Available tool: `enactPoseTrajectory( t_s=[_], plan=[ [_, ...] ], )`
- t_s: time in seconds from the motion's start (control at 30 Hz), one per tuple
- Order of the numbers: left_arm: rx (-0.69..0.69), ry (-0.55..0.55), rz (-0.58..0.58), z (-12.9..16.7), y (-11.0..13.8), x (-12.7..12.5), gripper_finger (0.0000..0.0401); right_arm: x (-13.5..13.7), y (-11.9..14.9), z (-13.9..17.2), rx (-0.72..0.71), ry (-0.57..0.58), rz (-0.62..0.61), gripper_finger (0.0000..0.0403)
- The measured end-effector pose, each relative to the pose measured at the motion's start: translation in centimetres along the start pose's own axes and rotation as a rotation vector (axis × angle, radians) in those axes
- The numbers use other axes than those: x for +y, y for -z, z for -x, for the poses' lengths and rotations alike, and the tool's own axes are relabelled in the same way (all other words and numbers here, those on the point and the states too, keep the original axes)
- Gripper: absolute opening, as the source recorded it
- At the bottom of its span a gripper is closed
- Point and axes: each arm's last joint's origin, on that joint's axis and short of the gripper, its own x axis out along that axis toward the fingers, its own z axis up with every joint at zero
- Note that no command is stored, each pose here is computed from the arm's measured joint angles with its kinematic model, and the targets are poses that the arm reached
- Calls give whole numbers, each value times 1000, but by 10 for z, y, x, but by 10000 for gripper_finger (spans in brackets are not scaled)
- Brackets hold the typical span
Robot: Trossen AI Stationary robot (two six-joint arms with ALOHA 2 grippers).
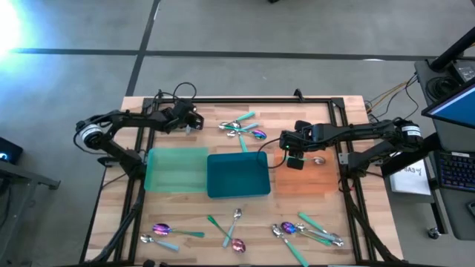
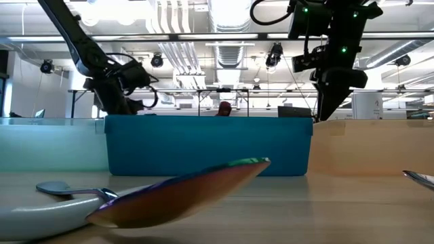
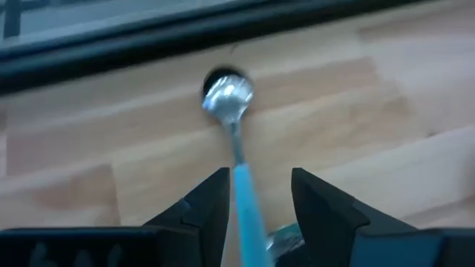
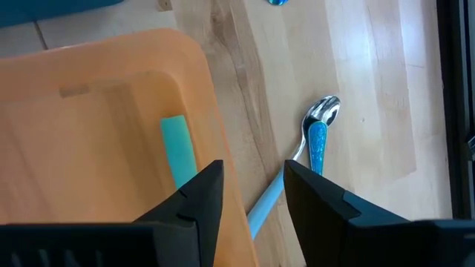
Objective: Sort silverware by color (type)
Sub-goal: Put the blue spoon into the blue bin
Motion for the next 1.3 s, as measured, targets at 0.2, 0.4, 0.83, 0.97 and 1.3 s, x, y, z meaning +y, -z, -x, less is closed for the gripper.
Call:
enactPoseTrajectory(
  t_s=[0.2, 0.4, 0.83, 0.97, 1.3],
  plan=[
    [66, -44, 41, -13, 8, 3, 129, 0, 0, 0, 0, 0, 6, 128],
    [89, -102, 35, -20, 2, -4, 113, 0, 0, 0, -1, 0, 8, 132],
    [71, -101, 35, -21, -1, -7, 25, 0, 0, 0, 0, 1, 0, 119],
    [28, 0, 36, -10, -11, -10, 21, 0, 0, 0, 0, 1, 0, 118],
    [-64, 302, -57, 40, -24, -32, 21, -1, -3, 0, -27, 24, -8, 118]
  ],
)
